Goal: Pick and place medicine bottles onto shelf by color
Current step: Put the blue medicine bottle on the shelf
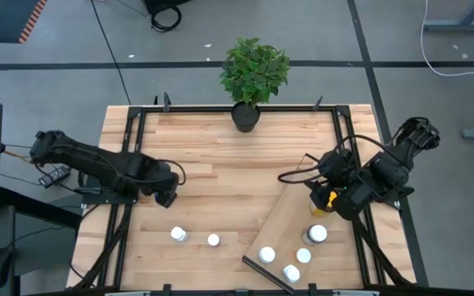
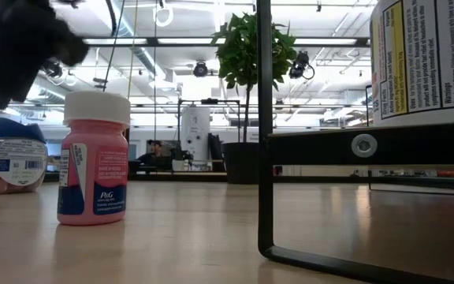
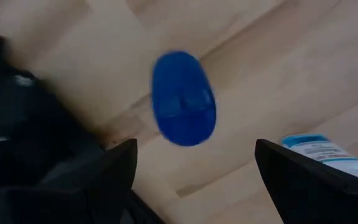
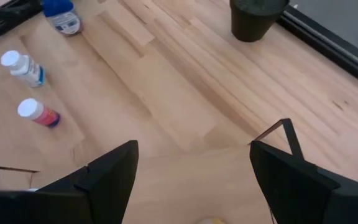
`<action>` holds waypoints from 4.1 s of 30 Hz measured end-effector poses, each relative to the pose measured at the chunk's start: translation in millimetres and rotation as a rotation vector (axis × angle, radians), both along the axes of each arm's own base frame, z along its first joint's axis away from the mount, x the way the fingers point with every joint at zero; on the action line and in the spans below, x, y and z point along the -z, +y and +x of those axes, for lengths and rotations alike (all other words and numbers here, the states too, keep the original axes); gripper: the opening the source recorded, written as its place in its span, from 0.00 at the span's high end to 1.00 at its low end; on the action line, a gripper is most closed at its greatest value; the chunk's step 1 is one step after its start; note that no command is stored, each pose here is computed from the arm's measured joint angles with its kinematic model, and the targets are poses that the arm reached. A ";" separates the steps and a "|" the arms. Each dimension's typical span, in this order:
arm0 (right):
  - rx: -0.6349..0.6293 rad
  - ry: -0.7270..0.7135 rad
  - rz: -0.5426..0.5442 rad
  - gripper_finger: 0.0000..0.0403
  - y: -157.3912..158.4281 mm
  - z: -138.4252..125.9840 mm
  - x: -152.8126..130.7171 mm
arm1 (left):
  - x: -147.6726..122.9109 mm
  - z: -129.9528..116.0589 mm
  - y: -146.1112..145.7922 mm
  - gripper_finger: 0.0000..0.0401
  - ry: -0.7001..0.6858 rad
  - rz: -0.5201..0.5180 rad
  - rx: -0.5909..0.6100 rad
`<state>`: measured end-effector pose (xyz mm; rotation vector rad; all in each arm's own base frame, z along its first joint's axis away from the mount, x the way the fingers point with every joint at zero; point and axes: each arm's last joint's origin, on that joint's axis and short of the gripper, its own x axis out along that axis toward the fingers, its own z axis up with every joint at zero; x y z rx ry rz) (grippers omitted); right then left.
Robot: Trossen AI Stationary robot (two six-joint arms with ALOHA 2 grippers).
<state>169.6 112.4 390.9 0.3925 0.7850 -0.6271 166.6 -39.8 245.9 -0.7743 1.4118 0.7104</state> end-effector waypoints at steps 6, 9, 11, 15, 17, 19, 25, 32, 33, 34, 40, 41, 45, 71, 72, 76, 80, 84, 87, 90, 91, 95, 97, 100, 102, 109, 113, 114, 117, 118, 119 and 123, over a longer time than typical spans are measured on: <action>-0.012 0.016 -0.002 0.21 -1.1 0.8 0.1 | 32.9 -3.8 6.7 0.18 0.034 -0.051 -0.035; -0.022 0.022 -0.005 0.21 -1.1 0.7 0.1 | 39.7 -0.2 8.9 0.18 -0.012 -0.050 -0.029; -0.024 0.023 -0.007 0.21 -1.1 0.7 0.1 | 40.5 3.0 11.0 0.18 -0.046 -0.034 -0.042; -0.025 0.025 -0.004 0.21 -0.9 0.7 0.2 | 40.3 6.6 18.1 0.18 -0.078 -0.002 -0.067; -0.029 0.027 -0.007 0.21 -0.9 0.7 0.2 | 42.2 7.7 21.3 0.19 -0.061 -0.007 -0.073; -0.034 0.029 -0.010 0.21 -0.9 0.7 0.2 | 43.3 8.2 24.2 0.20 -0.051 -0.020 -0.076; -0.035 0.031 -0.007 0.21 -0.9 0.5 0.2 | 47.3 12.2 29.0 0.25 -0.031 -0.078 -0.064; -0.018 0.033 -0.009 0.21 -4.4 2.8 0.2 | 51.7 15.0 27.4 0.36 0.000 -0.143 -0.048; -0.018 0.034 -0.011 0.21 -4.7 3.0 0.2 | 51.7 15.3 27.4 0.38 -0.004 -0.143 -0.048; -0.017 0.034 -0.011 0.21 -5.0 3.2 0.2 | 51.7 15.5 27.3 0.40 -0.006 -0.144 -0.052; -0.026 0.036 -0.024 0.21 -5.2 3.2 0.1 | 51.2 19.4 26.5 0.49 -0.045 -0.172 -0.045; -0.027 0.033 -0.031 0.21 -5.3 3.3 -0.1 | 50.3 22.3 26.3 0.50 -0.072 -0.177 -0.049; -0.011 0.030 -0.040 0.21 -8.3 5.1 -0.2 | 37.0 35.5 27.9 0.52 -0.182 -0.182 -0.053; -0.107 -0.084 0.040 0.21 -51.2 -49.9 -33.2 | -77.7 254.2 47.5 0.51 -0.558 0.150 0.620; -0.108 -0.094 0.046 0.21 -53.3 -52.9 -34.5 | -73.4 262.5 47.7 0.51 -0.553 0.152 0.629; -0.109 -0.126 0.071 0.21 -60.4 -63.6 -38.5 | -60.2 287.9 48.2 0.51 -0.548 0.159 0.659; -0.120 -0.132 0.109 0.21 -64.0 -70.0 -40.2 | -56.9 305.5 48.8 0.50 -0.580 0.173 0.661; -0.209 -0.078 0.114 0.21 -62.1 -70.2 -39.2 | -63.9 316.4 49.0 0.50 -0.640 0.203 0.676; -0.252 -0.057 0.095 0.21 -61.2 -69.5 -38.8 | -67.2 322.4 49.2 0.51 -0.687 0.223 0.677; -0.231 -0.080 0.079 0.23 -63.6 -71.6 -39.9 | -56.8 329.2 49.7 0.50 -0.685 0.226 0.652; -0.222 -0.086 0.079 0.23 -64.0 -71.9 -40.2 | -51.1 330.5 49.7 0.50 -0.667 0.212 0.635; -0.214 -0.100 0.091 0.27 -66.3 -75.3 -41.2 | -42.2 333.7 45.2 0.50 -0.649 0.187 0.603; -0.216 -0.104 0.093 0.28 -67.3 -76.7 -41.6 | -42.4 333.9 40.0 0.50 -0.654 0.180 0.611; -0.217 -0.106 0.090 0.30 -67.9 -77.4 -41.8 | -42.5 333.9 29.4 0.50 -0.659 0.167 0.623; -0.212 -0.111 0.079 0.31 -68.2 -77.3 -42.0 | -42.8 334.1 22.1 0.49 -0.669 0.146 0.621; -0.229 -0.105 0.055 0.32 -68.3 -77.1 -42.1 | -42.4 329.4 -8.8 0.50 -0.675 0.016 0.699; -0.245 -0.099 0.043 0.32 -68.3 -77.2 -42.1 | -40.4 324.3 -26.1 0.50 -0.646 -0.001 0.779; -0.252 -0.096 0.041 0.32 -68.2 -77.2 -42.0 | -40.0 323.2 -30.0 0.50 -0.639 -0.005 0.789; -0.266 -0.090 0.032 0.32 -68.1 -77.1 -42.0 | -39.0 319.9 -41.3 0.49 -0.622 -0.025 0.808; -0.270 -0.088 0.030 0.32 -68.1 -77.1 -42.0 | -38.9 319.2 -45.1 0.49 -0.620 -0.031 0.806; -0.272 -0.087 0.027 0.32 -68.1 -77.1 -42.0 | -39.1 318.6 -49.0 0.49 -0.621 -0.040 0.793; -0.282 -0.083 0.019 0.32 -68.1 -77.1 -42.0 | -40.4 317.5 -61.3 0.50 -0.630 -0.076 0.727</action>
